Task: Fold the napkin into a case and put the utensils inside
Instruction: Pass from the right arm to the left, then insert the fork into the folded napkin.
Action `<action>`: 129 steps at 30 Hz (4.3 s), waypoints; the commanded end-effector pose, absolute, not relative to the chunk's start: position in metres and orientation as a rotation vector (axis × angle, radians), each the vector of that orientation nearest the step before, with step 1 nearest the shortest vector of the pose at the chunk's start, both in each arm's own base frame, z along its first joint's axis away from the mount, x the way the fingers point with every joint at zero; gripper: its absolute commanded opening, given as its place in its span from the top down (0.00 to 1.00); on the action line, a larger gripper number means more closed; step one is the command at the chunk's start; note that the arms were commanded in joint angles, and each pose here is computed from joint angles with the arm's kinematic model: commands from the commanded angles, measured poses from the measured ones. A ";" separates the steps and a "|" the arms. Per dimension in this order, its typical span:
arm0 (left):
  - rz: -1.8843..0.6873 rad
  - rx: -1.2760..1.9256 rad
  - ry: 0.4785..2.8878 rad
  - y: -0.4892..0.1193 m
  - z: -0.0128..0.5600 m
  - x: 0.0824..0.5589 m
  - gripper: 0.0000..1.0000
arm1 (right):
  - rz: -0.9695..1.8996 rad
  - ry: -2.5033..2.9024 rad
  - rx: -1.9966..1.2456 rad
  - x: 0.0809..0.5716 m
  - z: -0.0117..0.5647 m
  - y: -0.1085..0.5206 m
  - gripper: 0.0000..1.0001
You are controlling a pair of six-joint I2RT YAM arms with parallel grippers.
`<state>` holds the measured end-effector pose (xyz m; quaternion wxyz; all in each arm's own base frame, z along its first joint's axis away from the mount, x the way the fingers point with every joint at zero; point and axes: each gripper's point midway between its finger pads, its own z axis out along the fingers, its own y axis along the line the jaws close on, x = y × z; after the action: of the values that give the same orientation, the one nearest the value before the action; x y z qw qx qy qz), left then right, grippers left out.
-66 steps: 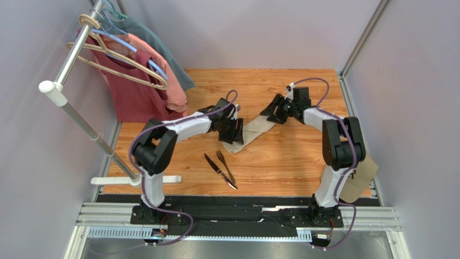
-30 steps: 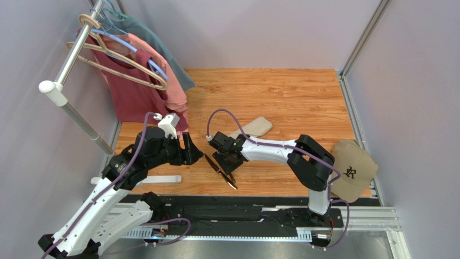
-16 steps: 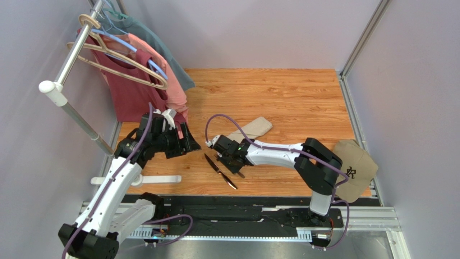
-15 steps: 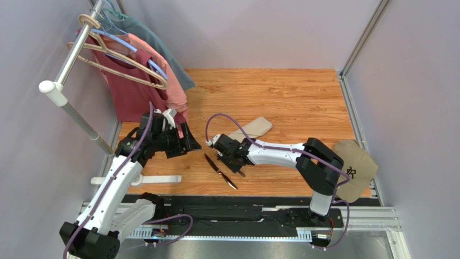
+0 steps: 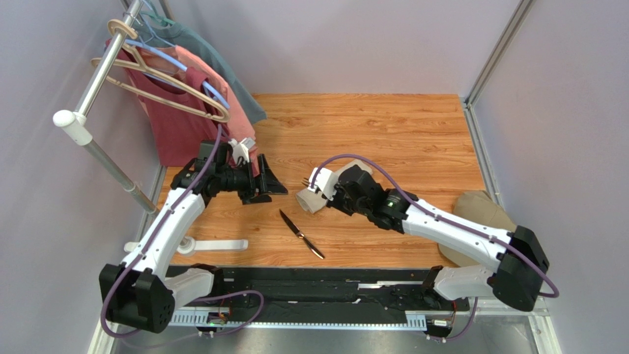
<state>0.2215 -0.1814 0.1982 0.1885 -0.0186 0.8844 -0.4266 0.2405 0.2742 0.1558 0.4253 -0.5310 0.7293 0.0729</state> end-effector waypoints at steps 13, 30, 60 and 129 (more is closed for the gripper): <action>-1.506 0.255 2.459 -0.239 0.189 0.218 0.28 | 0.246 1.567 -1.611 0.219 0.178 0.281 1.00; -1.413 0.031 2.458 -0.248 0.166 0.253 1.00 | 0.381 1.784 -1.185 0.272 0.190 0.281 0.51; -1.316 -0.608 2.207 -0.221 0.098 0.279 1.00 | 0.459 2.499 -0.081 0.424 0.090 0.196 1.00; -1.397 -0.609 2.184 -0.274 0.077 0.332 1.00 | 0.406 2.628 -0.009 0.428 0.029 0.189 1.00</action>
<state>0.3299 -0.2663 0.0571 0.2205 -0.2570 0.7965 -0.5010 0.4187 0.1887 0.0311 0.2321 -0.0030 0.9610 0.1502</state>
